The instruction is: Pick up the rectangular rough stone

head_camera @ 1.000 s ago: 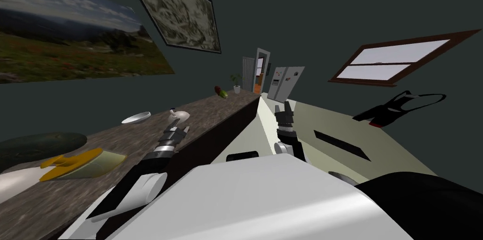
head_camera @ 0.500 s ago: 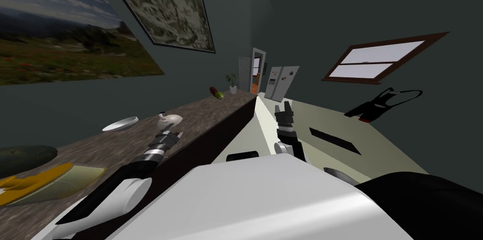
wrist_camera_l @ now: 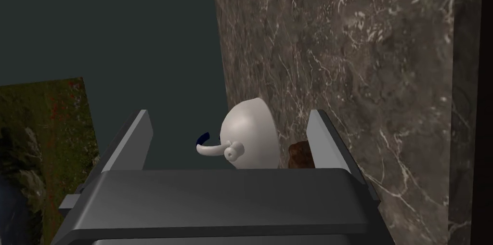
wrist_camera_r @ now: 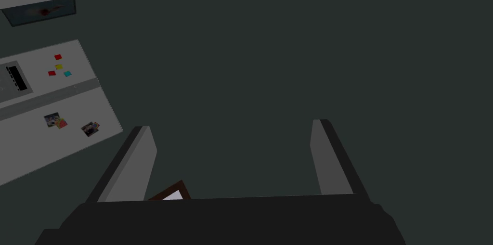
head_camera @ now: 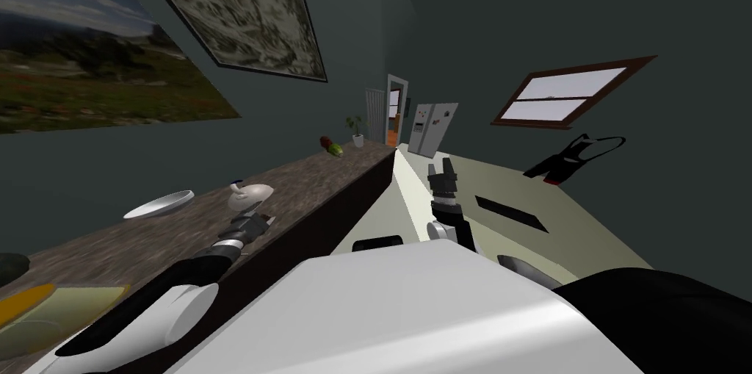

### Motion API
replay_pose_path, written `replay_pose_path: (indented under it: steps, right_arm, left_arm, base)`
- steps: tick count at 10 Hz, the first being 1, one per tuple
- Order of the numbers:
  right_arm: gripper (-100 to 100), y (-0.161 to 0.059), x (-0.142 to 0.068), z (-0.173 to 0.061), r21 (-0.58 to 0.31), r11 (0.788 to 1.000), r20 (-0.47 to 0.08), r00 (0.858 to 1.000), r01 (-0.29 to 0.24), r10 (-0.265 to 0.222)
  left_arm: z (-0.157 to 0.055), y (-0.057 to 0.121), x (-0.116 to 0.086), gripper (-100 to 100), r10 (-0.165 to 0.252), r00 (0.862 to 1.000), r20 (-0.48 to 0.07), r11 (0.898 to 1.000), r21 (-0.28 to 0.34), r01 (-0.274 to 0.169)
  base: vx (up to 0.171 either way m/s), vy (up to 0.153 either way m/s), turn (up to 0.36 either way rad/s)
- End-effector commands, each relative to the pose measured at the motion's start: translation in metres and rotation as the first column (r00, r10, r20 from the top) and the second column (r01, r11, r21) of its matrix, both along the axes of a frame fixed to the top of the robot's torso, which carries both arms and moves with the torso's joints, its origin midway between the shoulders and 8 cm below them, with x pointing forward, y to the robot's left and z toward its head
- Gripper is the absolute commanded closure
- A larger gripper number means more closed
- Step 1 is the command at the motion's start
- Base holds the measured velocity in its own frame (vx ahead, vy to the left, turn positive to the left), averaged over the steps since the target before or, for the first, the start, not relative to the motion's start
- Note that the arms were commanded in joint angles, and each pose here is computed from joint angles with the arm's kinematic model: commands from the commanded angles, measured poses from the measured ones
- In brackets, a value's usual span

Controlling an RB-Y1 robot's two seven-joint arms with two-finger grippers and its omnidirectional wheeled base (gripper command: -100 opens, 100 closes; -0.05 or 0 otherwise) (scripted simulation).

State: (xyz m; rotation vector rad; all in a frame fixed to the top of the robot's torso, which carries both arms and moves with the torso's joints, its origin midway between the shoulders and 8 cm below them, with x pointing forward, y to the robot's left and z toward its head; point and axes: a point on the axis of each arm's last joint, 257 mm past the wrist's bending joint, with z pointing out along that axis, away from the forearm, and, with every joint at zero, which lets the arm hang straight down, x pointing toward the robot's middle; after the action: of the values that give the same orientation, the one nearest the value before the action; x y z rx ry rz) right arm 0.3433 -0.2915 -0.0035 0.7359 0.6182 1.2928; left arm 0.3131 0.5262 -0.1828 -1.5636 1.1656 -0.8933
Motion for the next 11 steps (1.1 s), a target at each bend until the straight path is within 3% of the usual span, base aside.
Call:
replay_pose_path:
  steps: [1, 2, 3, 4, 5, 6, 7, 8, 9, 10, 11]
  right_arm:
    - [0, 0.000, 0.000, 0.000, 0.000, 1.000, 0.000, 1.000, 0.000, 0.000]
    - [0, 0.000, 0.000, 0.000, 0.000, 1.000, 0.000, 1.000, 0.000, 0.000]
    - [0, 0.000, 0.000, 0.000, 0.000, 1.000, 0.000, 1.000, 0.000, 0.000]
    - [0, 0.000, 0.000, 0.000, 0.000, 1.000, 0.000, 1.000, 0.000, 0.000]
    - [0, 0.000, 0.000, 0.000, 0.000, 1.000, 0.000, 1.000, 0.000, 0.000]
    - [0, 0.000, 0.000, 0.000, 0.000, 1.000, 0.000, 1.000, 0.000, 0.000]
    - [0, 0.000, 0.000, 0.000, 0.000, 1.000, 0.000, 1.000, 0.000, 0.000]
    - [0, 0.000, 0.000, 0.000, 0.000, 1.000, 0.000, 1.000, 0.000, 0.000]
    - [0, 0.000, 0.000, 0.000, 0.000, 1.000, 0.000, 1.000, 0.000, 0.000]
    - [0, 0.000, 0.000, 0.000, 0.000, 1.000, 0.000, 1.000, 0.000, 0.000]
    - [0, 0.000, 0.000, 0.000, 0.000, 1.000, 0.000, 1.000, 0.000, 0.000]
  left_arm:
    - [-0.008, 0.015, -0.010, -100, 0.031, 0.999, -0.045, 0.999, -0.025, -0.032]
    - [-0.016, 0.035, -0.021, -100, 0.072, 0.994, -0.088, 0.996, -0.046, -0.076]
    - [-0.018, 0.035, -0.022, -100, 0.074, 0.993, -0.097, 0.996, -0.047, -0.079]
    - [-0.024, 0.054, -0.034, -100, 0.115, 0.984, -0.137, 0.990, -0.067, -0.125]
    - [-0.027, 0.054, -0.035, -100, 0.118, 0.982, -0.148, 0.989, -0.069, -0.129]
    - [-0.032, 0.073, -0.047, -100, 0.158, 0.970, -0.183, 0.981, -0.087, -0.176]
    - [-0.035, 0.073, -0.049, -100, 0.161, 0.967, -0.196, 0.980, -0.089, -0.181]
    - [-0.041, 0.090, -0.063, -100, 0.200, 0.951, -0.234, 0.967, -0.107, -0.230]
    - [-0.043, 0.091, -0.064, -100, 0.202, 0.949, -0.243, 0.966, -0.107, -0.233]
    - [-0.048, 0.107, -0.079, -100, 0.240, 0.929, -0.280, 0.951, -0.124, -0.283]
    - [-0.049, 0.107, -0.080, -100, 0.241, 0.927, -0.286, 0.950, -0.125, -0.286]
  base:
    - [0.031, -0.019, -0.039]
    - [0.034, -0.013, -0.065]
    - [0.022, -0.008, -0.046]
    - [0.018, -0.010, -0.083]
    - [0.015, -0.005, -0.041]
    - [0.018, -0.003, -0.080]
    - [0.015, 0.002, -0.041]
    - [0.018, 0.002, -0.075]
    - [0.017, 0.004, -0.042]
    - [0.019, 0.004, -0.075]
    - [0.014, 0.006, -0.035]
